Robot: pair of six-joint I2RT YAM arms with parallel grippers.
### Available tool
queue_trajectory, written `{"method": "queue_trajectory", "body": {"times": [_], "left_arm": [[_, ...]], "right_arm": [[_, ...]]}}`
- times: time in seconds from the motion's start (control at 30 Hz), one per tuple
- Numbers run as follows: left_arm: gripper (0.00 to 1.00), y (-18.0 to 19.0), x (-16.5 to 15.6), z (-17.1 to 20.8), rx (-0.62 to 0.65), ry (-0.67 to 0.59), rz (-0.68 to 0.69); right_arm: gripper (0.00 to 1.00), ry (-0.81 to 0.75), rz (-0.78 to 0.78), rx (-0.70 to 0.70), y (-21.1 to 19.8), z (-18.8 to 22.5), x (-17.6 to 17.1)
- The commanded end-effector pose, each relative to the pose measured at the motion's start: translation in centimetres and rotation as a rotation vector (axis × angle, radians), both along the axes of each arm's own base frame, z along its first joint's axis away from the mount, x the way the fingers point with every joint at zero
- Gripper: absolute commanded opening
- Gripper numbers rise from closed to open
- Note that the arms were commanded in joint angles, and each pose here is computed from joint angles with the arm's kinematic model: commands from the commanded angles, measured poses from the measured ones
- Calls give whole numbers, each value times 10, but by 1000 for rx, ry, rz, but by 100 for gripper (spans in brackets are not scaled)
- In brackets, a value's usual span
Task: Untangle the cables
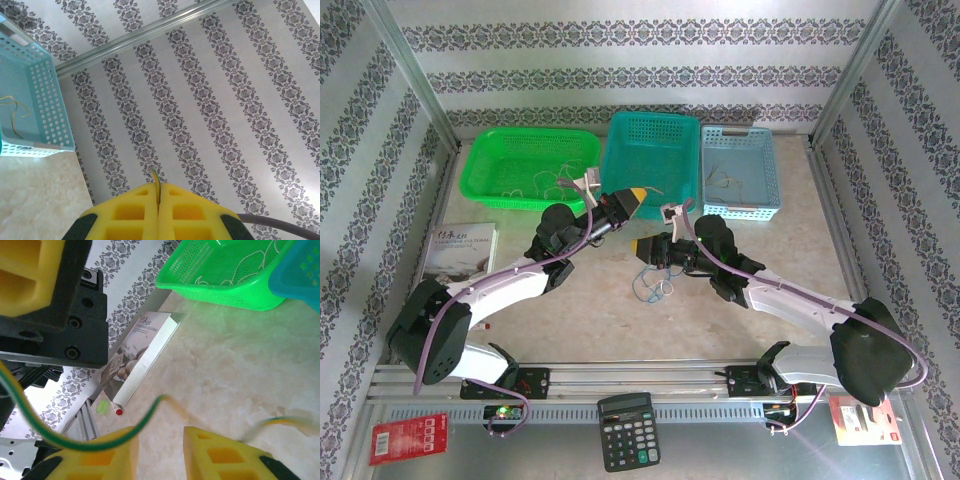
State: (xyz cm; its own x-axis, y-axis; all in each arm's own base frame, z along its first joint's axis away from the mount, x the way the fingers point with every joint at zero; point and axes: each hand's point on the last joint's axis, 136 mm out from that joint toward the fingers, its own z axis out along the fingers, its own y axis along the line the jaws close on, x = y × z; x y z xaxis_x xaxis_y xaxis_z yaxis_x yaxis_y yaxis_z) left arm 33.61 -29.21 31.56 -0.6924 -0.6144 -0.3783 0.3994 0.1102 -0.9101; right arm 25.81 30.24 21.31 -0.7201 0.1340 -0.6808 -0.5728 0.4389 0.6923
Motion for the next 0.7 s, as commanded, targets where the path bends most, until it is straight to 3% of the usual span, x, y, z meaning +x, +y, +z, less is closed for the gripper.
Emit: {"method": "queue_trajectory", "body": {"times": [0.0, 0.23, 0.4, 0.67], "left_arm": [[0, 4, -7, 21, -24, -106, 18], [0, 7, -13, 9, 10, -143, 26], [0, 8, -15, 8, 22, -164, 26], [0, 6, -18, 6, 31, -170, 6]], "right_arm": [[34, -47, -33, 27, -11, 15, 0], [45, -57, -155, 38, -63, 28, 0], [62, -84, -202, 56, -82, 45, 1], [66, -131, -257, 89, -79, 80, 29]]}}
